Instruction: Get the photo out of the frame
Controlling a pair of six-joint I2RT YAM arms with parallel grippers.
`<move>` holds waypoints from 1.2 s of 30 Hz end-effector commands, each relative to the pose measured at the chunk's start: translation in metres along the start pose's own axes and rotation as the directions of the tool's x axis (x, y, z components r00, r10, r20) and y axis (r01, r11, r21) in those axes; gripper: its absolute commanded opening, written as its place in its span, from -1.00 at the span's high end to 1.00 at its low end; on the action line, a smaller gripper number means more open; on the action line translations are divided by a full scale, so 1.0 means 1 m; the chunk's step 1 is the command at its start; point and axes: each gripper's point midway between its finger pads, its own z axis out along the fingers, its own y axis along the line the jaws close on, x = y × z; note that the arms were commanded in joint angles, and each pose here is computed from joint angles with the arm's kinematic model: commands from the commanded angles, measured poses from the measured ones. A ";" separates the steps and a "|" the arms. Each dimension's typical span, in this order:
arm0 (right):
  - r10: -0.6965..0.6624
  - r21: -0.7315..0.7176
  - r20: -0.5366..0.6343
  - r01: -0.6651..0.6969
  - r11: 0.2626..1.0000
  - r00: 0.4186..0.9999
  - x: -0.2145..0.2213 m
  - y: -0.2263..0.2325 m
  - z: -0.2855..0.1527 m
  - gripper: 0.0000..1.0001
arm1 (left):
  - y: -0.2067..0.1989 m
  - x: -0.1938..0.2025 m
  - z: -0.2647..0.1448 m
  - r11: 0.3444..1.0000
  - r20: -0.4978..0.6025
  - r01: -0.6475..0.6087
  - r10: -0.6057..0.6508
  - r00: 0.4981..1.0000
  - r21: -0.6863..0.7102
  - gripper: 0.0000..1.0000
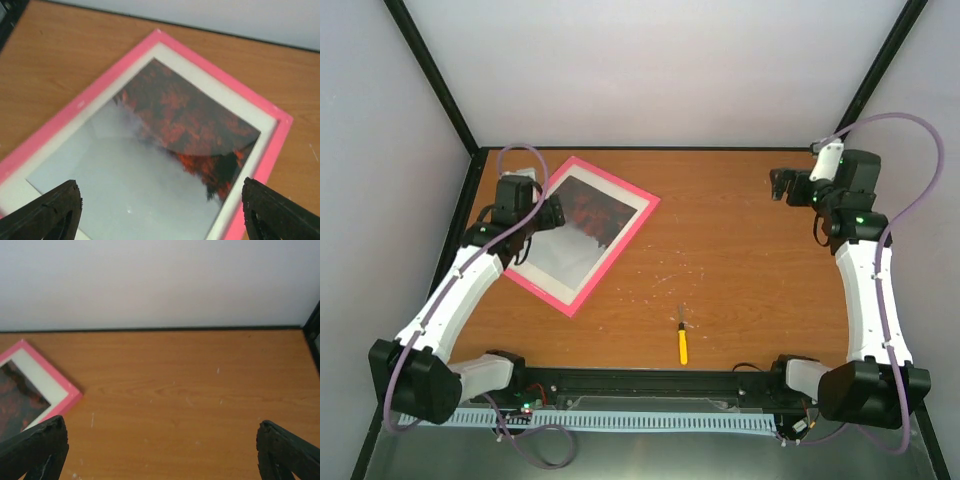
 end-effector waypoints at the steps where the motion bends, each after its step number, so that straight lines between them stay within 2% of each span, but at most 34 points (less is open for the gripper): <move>1: -0.037 -0.078 -0.044 0.034 0.996 0.998 0.027 0.016 0.011 -1.00 | -0.012 0.018 -0.010 0.993 -0.015 0.044 -0.042 0.999 0.108 -0.72; 10: -0.156 -0.283 -0.197 0.096 0.954 0.968 0.107 0.049 0.024 -1.00 | -0.063 0.081 -0.019 0.965 -0.144 -0.005 0.044 0.989 0.261 -0.46; 16: -0.237 -0.422 -0.237 0.120 0.899 0.942 0.149 0.071 0.024 -0.88 | -0.105 0.116 -0.024 0.939 -0.211 -0.064 0.142 0.967 0.339 -0.28; 22: -0.328 -0.517 -0.252 0.160 0.841 0.910 0.178 0.087 0.021 -0.67 | -0.131 0.156 -0.016 0.916 -0.295 -0.101 0.228 0.928 0.388 -0.22; 28: -0.419 -0.581 -0.252 0.210 0.786 0.872 0.201 0.101 0.023 -0.58 | -0.145 0.185 -0.011 0.912 -0.354 -0.150 0.294 0.888 0.382 -0.20; 36: -0.538 -0.669 -0.269 0.247 0.701 0.799 0.229 0.134 0.026 -0.46 | -0.150 0.198 0.000 0.906 -0.375 -0.188 0.337 0.864 0.379 -0.12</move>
